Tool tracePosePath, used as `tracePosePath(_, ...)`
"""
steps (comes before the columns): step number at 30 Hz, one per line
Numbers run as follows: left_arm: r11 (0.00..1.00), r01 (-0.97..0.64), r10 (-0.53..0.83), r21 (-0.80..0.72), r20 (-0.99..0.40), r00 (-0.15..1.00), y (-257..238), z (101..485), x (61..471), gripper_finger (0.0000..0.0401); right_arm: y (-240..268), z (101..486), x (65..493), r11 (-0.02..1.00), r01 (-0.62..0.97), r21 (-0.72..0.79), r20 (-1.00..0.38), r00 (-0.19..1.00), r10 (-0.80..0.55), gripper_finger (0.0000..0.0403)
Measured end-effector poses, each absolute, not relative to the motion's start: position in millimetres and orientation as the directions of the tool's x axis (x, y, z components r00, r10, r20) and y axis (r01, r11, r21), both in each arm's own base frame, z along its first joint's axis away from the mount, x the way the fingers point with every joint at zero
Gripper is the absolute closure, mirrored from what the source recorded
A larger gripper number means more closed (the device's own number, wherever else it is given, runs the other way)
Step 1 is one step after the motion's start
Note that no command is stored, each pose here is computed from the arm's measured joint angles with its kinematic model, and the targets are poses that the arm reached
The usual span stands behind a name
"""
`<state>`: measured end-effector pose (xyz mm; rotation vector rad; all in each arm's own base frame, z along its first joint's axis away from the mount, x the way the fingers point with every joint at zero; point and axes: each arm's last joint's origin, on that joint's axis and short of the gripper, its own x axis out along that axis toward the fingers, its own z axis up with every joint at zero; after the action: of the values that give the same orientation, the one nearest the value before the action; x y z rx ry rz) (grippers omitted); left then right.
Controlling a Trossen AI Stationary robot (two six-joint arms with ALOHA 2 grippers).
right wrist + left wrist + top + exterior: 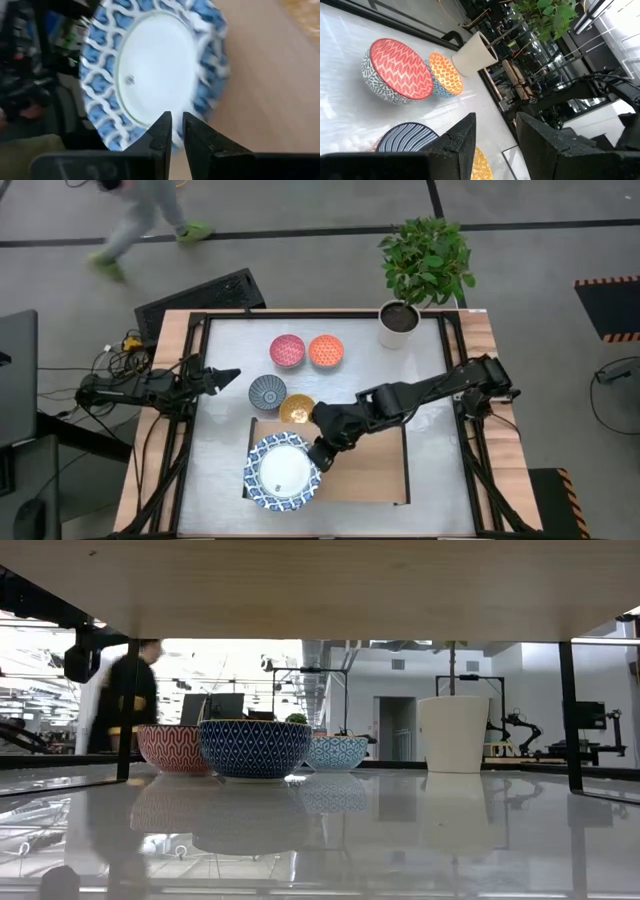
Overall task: Place and stack bowls onto a shelf
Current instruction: Put the orange patterned bowl on the shelf
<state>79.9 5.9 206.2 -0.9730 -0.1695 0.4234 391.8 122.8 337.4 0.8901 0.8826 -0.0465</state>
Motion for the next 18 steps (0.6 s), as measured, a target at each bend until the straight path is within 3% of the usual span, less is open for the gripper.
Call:
tracePosePath(11, 0.487, -0.263, 0.421, -0.833, -0.039, 0.906, 6, 207, 80, 0.0273, 85, 360, 384, 0.669, 0.364, 0.647, -0.661, 0.705, 0.256, 0.0332)
tracePosePath(18, 0.478, -0.291, 0.47, -0.829, -0.038, 0.882, 7, 207, 79, 0.0273, 27, 371, 377, 0.804, 0.308, 0.508, -0.675, 0.723, 0.149, 0.0332)
